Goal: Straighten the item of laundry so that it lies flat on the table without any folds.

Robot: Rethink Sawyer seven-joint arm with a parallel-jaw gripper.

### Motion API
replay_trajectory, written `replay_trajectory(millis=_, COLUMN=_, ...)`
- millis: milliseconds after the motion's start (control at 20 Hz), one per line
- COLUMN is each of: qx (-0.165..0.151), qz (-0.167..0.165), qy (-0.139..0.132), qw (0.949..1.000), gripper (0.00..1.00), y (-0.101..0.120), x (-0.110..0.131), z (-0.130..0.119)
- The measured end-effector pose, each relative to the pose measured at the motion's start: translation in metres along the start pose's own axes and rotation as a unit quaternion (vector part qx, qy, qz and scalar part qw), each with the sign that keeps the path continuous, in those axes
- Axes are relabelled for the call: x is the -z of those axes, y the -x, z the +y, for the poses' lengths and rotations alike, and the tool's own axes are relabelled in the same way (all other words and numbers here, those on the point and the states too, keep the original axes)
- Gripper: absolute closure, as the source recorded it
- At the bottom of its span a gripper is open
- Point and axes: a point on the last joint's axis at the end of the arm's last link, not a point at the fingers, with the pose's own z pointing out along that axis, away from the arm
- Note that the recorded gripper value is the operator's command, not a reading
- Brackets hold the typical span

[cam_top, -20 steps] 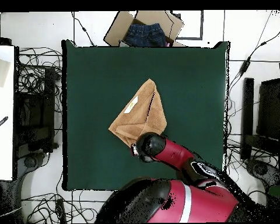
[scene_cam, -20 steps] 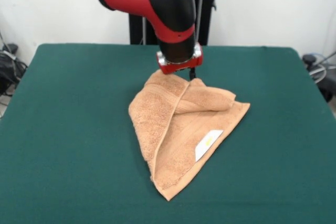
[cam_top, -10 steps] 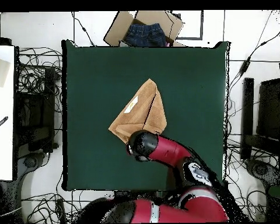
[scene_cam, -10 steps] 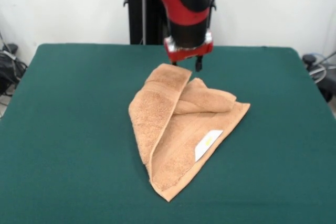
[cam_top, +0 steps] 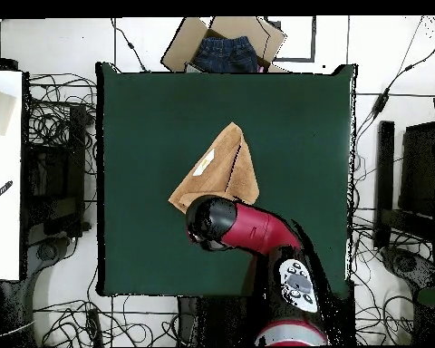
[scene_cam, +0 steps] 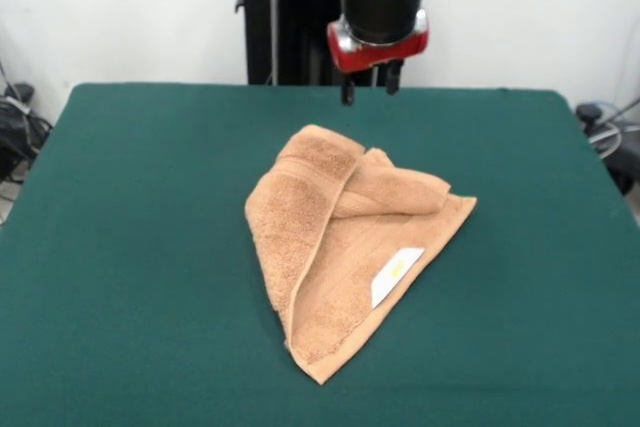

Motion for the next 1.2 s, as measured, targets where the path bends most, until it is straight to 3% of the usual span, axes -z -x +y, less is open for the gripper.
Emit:
replay_trajectory(millis=200, qx=-0.008, qz=-0.005, qy=-0.002, qw=1.0000, gripper=0.00, y=-0.001, x=0.006, z=-0.007)
replay_trajectory(millis=700, qx=-0.030, qz=-0.003, qy=0.008, qw=0.9995, gripper=0.00, y=-0.002, x=-0.009, z=-0.028)
replay_trajectory(millis=1200, qx=-0.027, qz=-0.030, qy=-0.013, qw=0.9991, gripper=0.00, y=0.039, x=-0.002, z=-0.057)
